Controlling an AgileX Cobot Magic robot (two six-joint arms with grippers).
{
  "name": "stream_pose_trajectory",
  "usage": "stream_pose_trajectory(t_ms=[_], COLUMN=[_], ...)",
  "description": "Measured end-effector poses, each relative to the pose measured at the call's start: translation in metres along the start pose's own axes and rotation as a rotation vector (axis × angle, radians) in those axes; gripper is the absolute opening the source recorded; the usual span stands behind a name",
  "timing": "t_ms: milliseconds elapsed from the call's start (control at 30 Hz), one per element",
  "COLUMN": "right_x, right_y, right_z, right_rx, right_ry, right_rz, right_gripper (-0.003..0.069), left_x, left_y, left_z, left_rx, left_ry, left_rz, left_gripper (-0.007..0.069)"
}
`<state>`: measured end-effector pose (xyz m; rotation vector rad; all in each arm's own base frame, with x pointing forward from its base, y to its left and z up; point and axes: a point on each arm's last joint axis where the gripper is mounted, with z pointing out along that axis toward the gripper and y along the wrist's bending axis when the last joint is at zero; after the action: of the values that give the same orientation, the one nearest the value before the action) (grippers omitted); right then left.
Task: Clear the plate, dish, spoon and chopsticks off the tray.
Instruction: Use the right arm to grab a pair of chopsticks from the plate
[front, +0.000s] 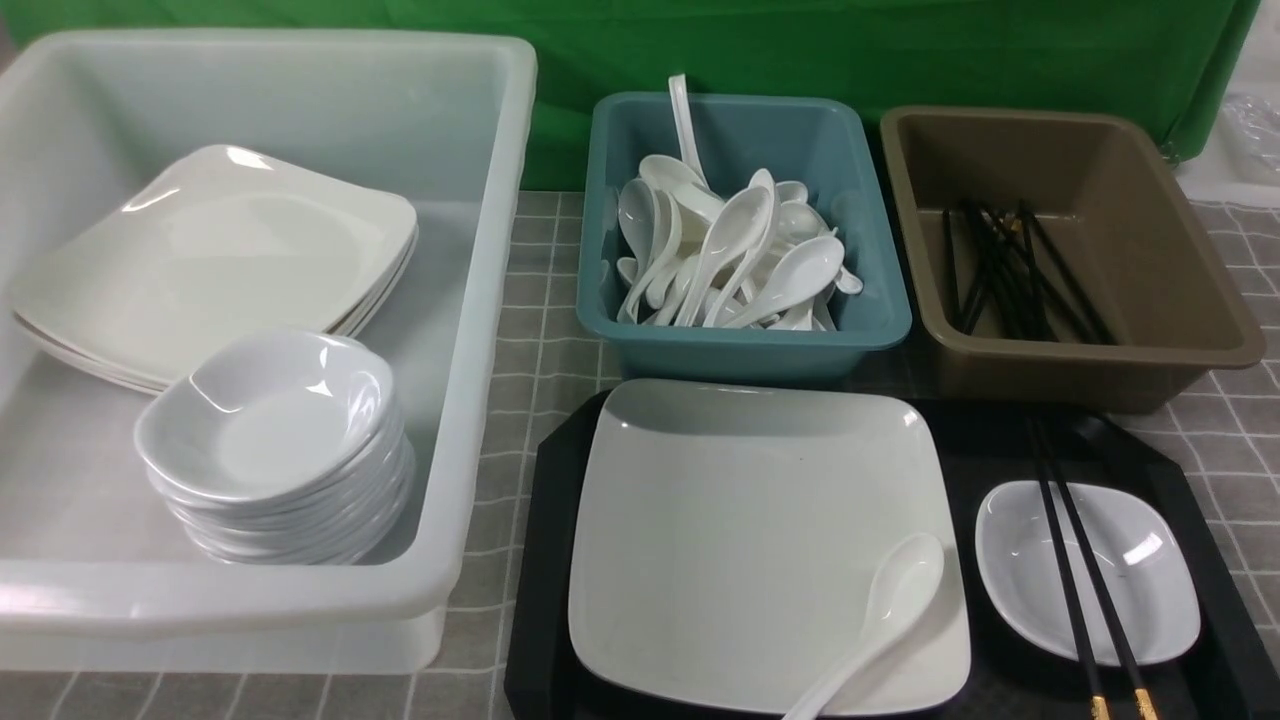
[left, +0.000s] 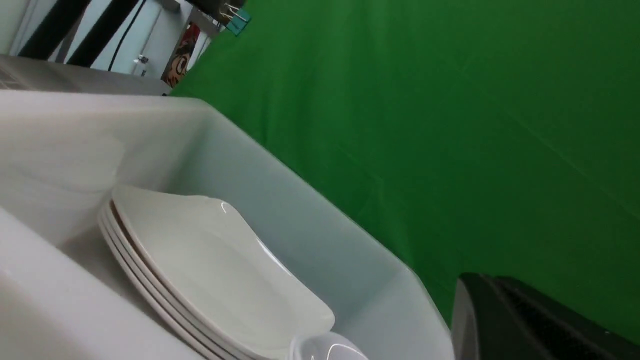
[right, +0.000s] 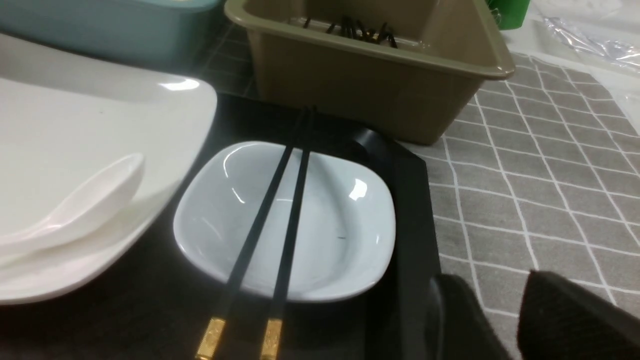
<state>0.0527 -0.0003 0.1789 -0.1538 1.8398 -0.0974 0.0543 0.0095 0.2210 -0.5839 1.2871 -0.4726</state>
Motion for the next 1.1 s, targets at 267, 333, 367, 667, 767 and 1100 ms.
stream_pose_trajectory(t_ms=[267, 333, 367, 667, 767, 1100], right_x=[0.000, -0.002, -0.005, -0.027, -0.027, -0.144], right_y=[0.000, 0.000, 0.001, -0.001, 0.000, 0.012], right_z=[0.000, 0.000, 0.000, -0.004, -0.004, 0.019], right_rx=[0.000, -0.002, -0.018, -0.101, -0.118, -0.284], right_ry=[-0.005, -0.017, -0.057, -0.288, -0.269, 0.403], right_rz=[0.000, 0.025, 0.137, 0.711, 0.777, 0.236], right_gripper=[0.0239, 0.0239, 0.0239, 0.0239, 0.0238, 0.0238], left_x=[-0.035, -0.038, -0.043, -0.024, -0.015, -0.009], left_y=[-0.054, -0.063, -0.078, -0.133, -0.141, -0.147], left_z=[0.018, 0.024, 0.036, 0.066, 0.066, 0.065], left_rx=[0.074, 0.098, 0.160, 0.492, 0.561, 0.610], left_ry=[0.297, 0.385, 0.498, 0.800, 0.831, 0.842], left_rz=[0.343, 0.413, 0.484, 0.687, 0.725, 0.734], left_gripper=[0.0006, 0.0006, 0.0006, 0.0006, 0.0006, 0.0006])
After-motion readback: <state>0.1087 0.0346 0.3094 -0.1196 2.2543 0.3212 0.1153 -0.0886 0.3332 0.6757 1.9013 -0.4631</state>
